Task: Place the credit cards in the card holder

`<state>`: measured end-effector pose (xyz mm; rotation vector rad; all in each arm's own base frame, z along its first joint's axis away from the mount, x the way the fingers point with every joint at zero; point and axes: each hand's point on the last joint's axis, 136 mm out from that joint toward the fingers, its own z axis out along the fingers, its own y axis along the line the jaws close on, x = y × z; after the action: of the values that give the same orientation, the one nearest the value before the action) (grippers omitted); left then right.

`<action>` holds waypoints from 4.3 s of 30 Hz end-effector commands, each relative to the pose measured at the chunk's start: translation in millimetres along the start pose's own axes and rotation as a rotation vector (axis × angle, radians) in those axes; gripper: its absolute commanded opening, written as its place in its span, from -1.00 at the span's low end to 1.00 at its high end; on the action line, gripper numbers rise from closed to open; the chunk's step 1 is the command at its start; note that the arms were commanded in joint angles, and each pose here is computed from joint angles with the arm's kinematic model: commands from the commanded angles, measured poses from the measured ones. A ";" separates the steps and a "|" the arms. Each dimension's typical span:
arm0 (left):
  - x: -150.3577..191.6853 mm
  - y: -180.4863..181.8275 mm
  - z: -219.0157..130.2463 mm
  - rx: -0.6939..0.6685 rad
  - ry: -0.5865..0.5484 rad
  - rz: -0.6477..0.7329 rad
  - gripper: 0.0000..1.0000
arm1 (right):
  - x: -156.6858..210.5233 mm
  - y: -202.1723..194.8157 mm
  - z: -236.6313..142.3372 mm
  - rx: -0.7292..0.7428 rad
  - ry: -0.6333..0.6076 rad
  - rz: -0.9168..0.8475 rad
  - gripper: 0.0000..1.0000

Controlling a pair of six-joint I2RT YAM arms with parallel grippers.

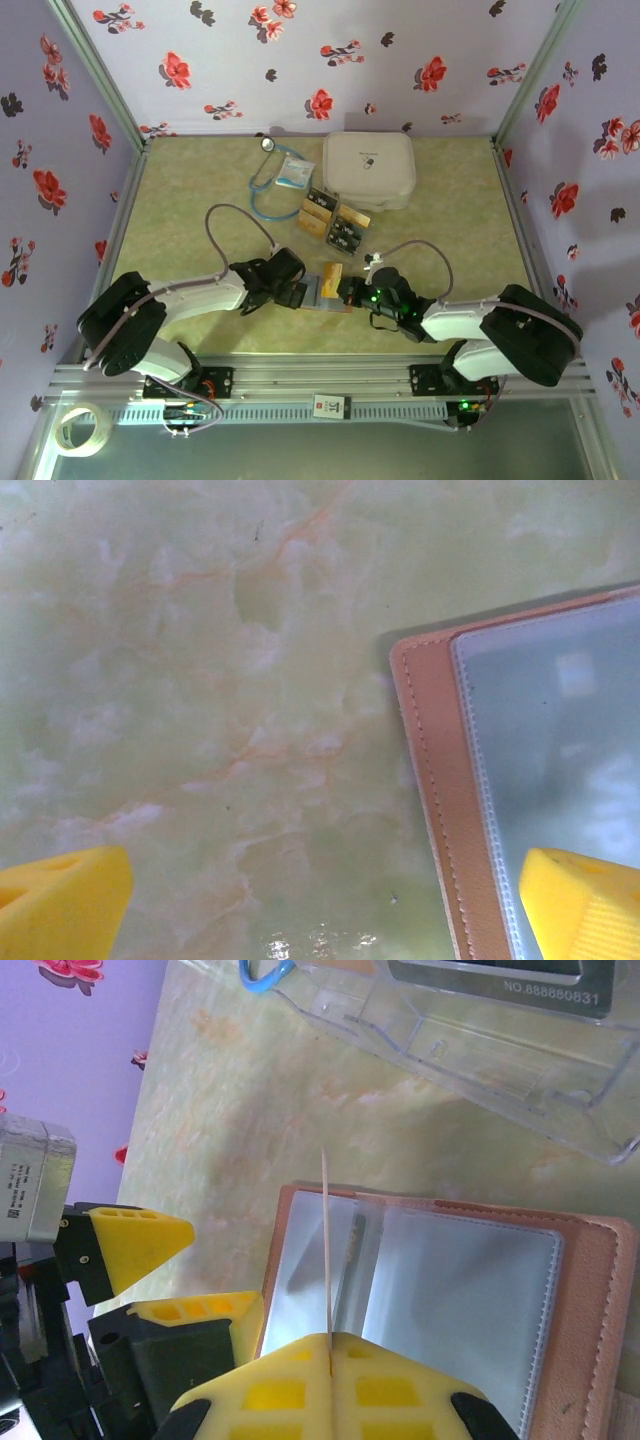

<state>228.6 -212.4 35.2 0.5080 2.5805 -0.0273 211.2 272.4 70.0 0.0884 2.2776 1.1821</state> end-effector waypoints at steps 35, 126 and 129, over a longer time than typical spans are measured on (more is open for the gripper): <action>21.9 11.2 8.2 -0.068 0.033 -0.004 0.99 | -4.5 4.6 4.8 -0.026 -0.035 -0.013 -1.00; 28.1 15.7 7.4 -0.074 0.034 -0.008 0.99 | 7.3 -3.8 35.8 -0.095 -0.020 0.051 -1.00; 28.5 15.8 7.4 -0.074 0.035 -0.007 0.99 | 11.4 -6.3 35.6 -0.099 -0.008 0.057 -1.00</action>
<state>223.2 -202.4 24.3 0.4590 2.5855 0.0049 227.5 297.7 47.9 0.1279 2.2103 1.2936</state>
